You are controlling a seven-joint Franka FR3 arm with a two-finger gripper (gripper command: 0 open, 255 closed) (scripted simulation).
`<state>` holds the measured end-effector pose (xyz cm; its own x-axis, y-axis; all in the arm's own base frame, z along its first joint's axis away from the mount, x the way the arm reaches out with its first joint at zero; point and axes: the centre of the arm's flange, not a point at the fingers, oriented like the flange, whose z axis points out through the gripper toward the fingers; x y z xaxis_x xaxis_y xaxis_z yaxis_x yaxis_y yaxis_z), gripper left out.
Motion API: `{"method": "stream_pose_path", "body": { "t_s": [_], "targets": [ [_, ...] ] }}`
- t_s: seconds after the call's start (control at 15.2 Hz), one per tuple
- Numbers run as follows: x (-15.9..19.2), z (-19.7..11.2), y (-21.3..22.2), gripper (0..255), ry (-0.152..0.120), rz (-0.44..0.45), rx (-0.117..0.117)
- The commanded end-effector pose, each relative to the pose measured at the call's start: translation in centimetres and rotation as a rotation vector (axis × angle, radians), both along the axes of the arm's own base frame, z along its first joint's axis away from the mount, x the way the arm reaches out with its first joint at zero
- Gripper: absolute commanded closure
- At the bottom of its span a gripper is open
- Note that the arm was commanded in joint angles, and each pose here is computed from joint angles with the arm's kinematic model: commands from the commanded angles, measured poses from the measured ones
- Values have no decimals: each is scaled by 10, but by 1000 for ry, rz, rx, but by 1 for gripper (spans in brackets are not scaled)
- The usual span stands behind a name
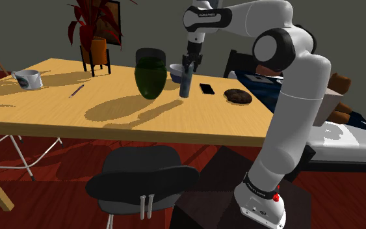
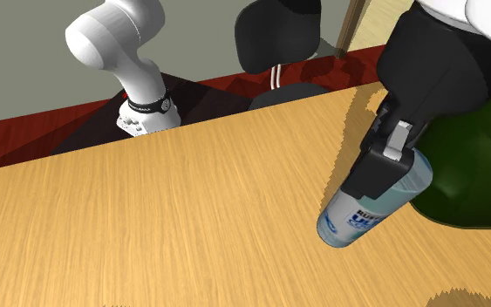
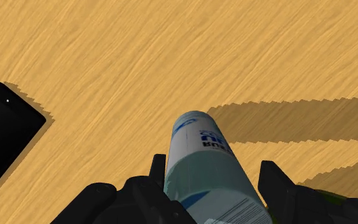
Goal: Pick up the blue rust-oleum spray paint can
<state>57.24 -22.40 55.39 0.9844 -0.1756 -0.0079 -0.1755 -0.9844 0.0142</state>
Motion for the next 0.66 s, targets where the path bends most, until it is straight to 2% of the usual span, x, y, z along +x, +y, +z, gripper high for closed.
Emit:
{"method": "stream_pose_path", "body": {
  "t_s": [0.0, 0.46, 0.59],
  "targets": [
    [0, 10, 0, 255, -1, 0, 0],
    [0, 47, 0, 255, -1, 0, 0],
    [0, 48, 0, 255, -1, 0, 0]
  ]
}}
